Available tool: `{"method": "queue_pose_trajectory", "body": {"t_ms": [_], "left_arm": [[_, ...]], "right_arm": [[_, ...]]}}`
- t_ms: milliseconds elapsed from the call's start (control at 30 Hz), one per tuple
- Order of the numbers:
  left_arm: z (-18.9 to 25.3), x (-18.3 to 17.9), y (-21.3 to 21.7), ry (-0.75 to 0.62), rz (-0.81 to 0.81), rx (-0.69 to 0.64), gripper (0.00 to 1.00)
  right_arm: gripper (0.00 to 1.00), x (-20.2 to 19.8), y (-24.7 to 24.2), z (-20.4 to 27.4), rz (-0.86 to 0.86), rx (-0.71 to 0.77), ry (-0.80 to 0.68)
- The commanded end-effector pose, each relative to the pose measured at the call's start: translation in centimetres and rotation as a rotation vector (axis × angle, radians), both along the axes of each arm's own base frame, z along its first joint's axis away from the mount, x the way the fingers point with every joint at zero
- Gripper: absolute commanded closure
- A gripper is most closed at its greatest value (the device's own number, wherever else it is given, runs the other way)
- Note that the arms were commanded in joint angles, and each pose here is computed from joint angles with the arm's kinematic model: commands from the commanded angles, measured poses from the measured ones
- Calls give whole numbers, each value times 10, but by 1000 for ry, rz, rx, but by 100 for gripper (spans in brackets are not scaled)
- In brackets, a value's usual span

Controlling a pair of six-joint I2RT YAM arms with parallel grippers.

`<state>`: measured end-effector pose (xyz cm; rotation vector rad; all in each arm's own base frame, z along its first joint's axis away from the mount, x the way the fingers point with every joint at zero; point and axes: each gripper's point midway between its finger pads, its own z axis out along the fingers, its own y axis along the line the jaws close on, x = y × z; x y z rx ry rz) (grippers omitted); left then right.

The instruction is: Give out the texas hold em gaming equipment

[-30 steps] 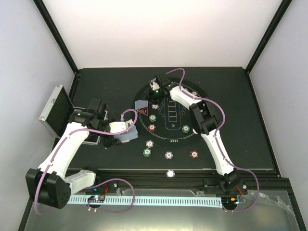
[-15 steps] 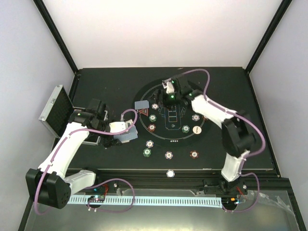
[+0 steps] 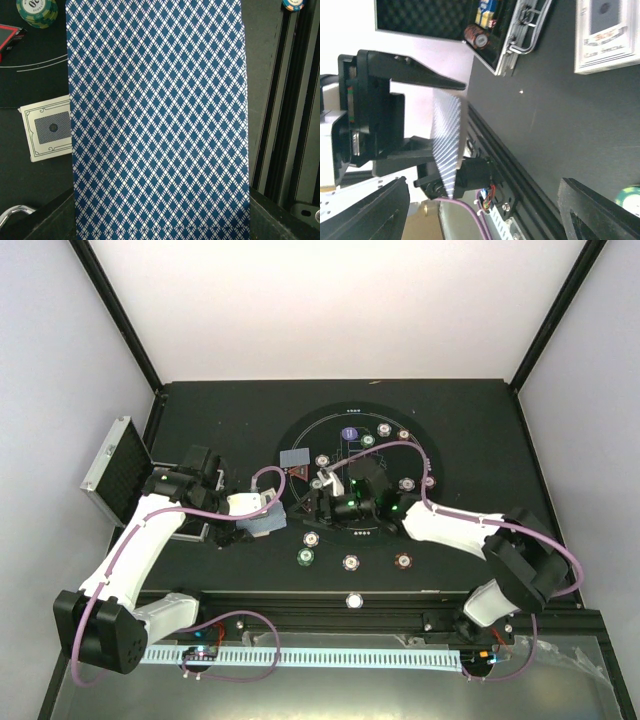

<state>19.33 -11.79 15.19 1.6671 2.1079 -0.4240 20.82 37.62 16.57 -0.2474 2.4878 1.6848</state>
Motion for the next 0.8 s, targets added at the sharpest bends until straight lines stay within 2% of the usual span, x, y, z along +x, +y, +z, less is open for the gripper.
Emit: {"method": "queue_pose_trajectory", "body": {"t_ms": [0, 333, 400, 600, 767], "left_arm": [[13, 4, -7, -24, -27, -42, 98], [13, 5, -7, -29, -29, -41, 98], [13, 5, -6, -30, -29, -39, 98], [11, 5, -5, -33, -26, -30, 98], [12, 6, -6, -32, -25, -32, 98]], "right_arm": [[18, -4, 23, 21, 28, 76, -33], [32, 1, 56, 16, 74, 80, -14], [38, 3, 61, 15, 79, 79, -9], [64, 4, 60, 12, 74, 62, -9], [74, 2, 54, 7, 70, 32, -16]]}}
